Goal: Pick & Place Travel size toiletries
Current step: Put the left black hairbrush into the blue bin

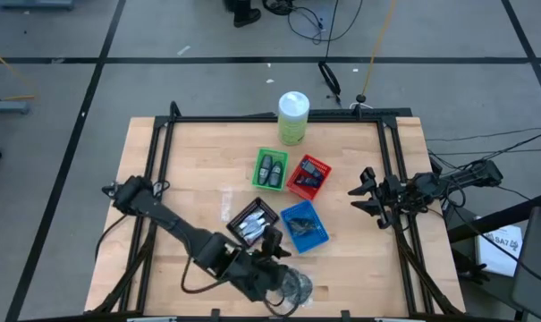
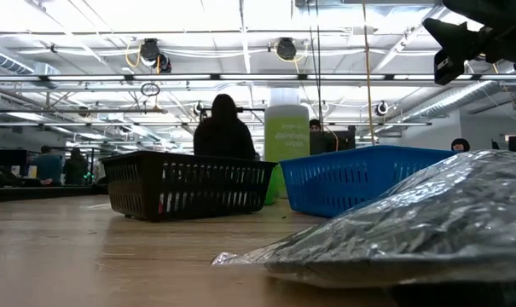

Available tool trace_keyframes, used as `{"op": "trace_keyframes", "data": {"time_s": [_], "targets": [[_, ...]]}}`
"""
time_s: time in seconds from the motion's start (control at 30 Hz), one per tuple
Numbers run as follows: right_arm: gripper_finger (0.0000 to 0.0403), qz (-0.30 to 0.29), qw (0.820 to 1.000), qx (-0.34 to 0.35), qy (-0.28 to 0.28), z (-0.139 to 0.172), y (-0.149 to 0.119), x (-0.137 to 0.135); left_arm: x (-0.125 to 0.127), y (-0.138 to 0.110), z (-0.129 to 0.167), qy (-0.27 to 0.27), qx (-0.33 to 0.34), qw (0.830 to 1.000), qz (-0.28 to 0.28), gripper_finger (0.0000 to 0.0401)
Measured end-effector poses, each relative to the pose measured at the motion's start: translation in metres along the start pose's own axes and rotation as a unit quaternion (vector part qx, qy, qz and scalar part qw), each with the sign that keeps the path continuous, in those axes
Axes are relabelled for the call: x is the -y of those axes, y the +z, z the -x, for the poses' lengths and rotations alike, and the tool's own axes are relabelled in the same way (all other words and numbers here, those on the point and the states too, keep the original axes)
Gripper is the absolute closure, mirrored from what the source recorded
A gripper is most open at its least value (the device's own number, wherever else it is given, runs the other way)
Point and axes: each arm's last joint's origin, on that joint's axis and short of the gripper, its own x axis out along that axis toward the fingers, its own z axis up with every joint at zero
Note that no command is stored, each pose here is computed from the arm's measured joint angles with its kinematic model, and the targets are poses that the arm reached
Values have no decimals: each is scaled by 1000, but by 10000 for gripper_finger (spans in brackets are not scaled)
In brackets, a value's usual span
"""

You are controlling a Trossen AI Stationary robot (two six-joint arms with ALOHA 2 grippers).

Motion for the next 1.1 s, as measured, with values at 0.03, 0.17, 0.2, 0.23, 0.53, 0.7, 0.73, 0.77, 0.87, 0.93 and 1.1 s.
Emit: {"op": "trace_keyframes", "data": {"time_s": [0.03, 0.17, 0.2, 0.23, 0.53, 0.7, 0.73, 0.77, 0.87, 0.93, 1.1], "targets": [[261, -1, 1000, 0, 0, 0, 0, 0, 3, 3, 3, 7, 10, 1000, 11, 240], [261, -29, 1000, 0, 0, 0, 0, 0, 23, 6, 4, -20, 26, 999, 25, 238], [261, -38, 999, 0, 0, 0, 0, 0, 30, 6, 2, -32, 24, 999, 24, 238], [261, -47, 999, 1, 0, 0, 0, 0, 38, 4, -2, -44, 19, 999, 20, 238], [261, -88, 995, 55, 14, 1, 11, -2, 61, 8, 10, -111, 43, 988, 96, 238], [261, -87, 995, 50, 13, 0, 10, -2, 76, -13, 35, -21, 39, 995, 89, 238], [261, -86, 995, 50, 13, 0, 10, -2, 75, -19, 38, -6, 43, 994, 96, 238], [261, -85, 995, 50, 13, 0, 10, -2, 72, -26, 43, 3, 51, 993, 107, 238], [261, -85, 995, 50, 13, 0, 10, -2, 60, -50, 53, -3, 92, 986, 142, 238], [261, -84, 995, 50, 13, 0, 10, -2, 45, -68, 53, -15, 126, 977, 169, 238], [261, -83, 995, 49, 12, 0, 10, -2, 0, -135, 49, 4, 160, 966, 205, 238]]}}
